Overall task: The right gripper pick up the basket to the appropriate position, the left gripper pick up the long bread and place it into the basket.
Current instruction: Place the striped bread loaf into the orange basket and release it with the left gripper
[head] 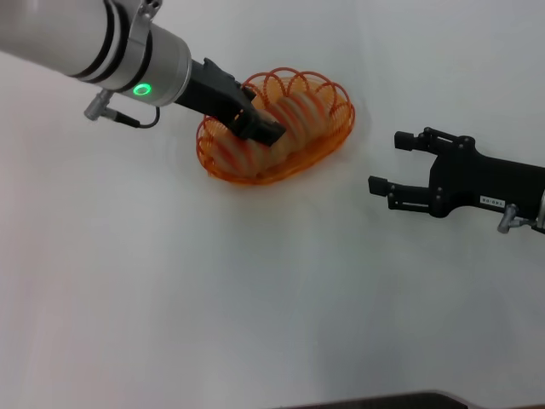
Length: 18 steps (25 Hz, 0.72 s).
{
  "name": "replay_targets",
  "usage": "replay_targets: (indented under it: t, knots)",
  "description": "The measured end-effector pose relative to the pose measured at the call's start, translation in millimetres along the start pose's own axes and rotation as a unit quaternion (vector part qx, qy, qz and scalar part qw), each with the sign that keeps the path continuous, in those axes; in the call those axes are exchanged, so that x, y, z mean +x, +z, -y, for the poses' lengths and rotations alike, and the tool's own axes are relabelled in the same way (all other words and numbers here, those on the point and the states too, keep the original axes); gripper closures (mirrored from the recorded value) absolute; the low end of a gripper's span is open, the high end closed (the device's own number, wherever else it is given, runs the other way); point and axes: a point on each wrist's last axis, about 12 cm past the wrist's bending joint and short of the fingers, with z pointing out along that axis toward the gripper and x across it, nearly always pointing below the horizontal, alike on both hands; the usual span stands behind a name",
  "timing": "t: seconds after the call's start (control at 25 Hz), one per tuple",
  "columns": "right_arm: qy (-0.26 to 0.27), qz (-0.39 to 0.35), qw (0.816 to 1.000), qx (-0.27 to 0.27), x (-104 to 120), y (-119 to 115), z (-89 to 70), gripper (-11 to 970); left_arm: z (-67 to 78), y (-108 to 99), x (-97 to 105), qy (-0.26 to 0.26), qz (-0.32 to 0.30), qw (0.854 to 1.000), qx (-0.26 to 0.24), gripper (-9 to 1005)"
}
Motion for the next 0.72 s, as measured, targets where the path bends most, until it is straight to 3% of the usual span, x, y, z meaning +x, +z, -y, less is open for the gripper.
replay_targets:
  t: [0.24, 0.72]
  knots:
    - [0.000, -0.001, 1.000, 0.006, 0, 0, 2.0, 74, -9.4, -8, 21, -0.028, 0.037, 0.999, 0.007, 313]
    - [0.014, 0.002, 1.000, 0.002, -6, 2, 5.0, 75, -22.9, -45, 101, -0.079, 0.150, 0.984, 0.062, 315]
